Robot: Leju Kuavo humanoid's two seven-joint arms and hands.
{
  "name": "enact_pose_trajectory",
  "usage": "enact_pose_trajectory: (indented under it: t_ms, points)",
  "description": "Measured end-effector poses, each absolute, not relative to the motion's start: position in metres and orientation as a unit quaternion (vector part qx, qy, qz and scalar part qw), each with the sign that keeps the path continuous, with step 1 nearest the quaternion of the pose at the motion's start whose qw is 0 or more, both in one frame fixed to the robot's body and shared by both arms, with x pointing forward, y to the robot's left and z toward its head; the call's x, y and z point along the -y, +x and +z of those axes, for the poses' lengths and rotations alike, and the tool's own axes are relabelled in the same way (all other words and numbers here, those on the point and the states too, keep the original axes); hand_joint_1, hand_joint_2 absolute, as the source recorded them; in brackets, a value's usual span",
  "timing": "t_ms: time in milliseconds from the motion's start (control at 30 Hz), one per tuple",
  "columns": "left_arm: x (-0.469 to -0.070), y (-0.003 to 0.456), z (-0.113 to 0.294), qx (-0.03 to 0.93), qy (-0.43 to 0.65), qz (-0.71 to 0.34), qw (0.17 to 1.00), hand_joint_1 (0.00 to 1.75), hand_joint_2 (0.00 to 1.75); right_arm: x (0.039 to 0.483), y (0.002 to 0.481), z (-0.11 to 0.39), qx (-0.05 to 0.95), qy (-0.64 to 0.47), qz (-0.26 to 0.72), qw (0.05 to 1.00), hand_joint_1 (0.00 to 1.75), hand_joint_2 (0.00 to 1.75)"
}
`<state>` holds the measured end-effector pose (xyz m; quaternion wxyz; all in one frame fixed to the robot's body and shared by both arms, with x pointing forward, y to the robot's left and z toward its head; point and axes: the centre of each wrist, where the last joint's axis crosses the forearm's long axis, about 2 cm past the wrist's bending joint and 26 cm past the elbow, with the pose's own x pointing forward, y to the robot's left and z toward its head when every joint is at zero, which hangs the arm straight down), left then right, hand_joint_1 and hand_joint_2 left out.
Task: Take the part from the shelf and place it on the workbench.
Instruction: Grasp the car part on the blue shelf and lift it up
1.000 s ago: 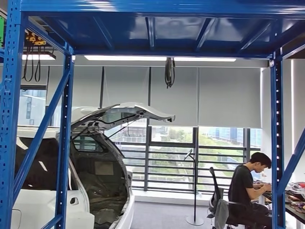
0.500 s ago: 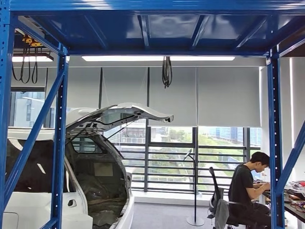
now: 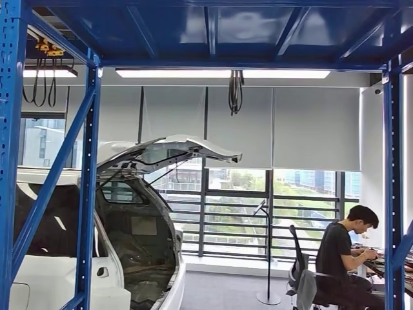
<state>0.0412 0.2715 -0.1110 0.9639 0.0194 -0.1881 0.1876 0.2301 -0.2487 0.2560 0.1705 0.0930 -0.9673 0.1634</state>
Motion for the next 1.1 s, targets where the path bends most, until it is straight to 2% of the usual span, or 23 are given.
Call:
enact_pose_trajectory:
  t_ms: [1100]
  points:
    - [-0.2732,0.0408,-0.1111,0.192,0.021,0.182,0.964,0.00,0.00,0.2458,0.2290,0.2573,0.968,0.093,0.161,0.166,0.00,0.00]
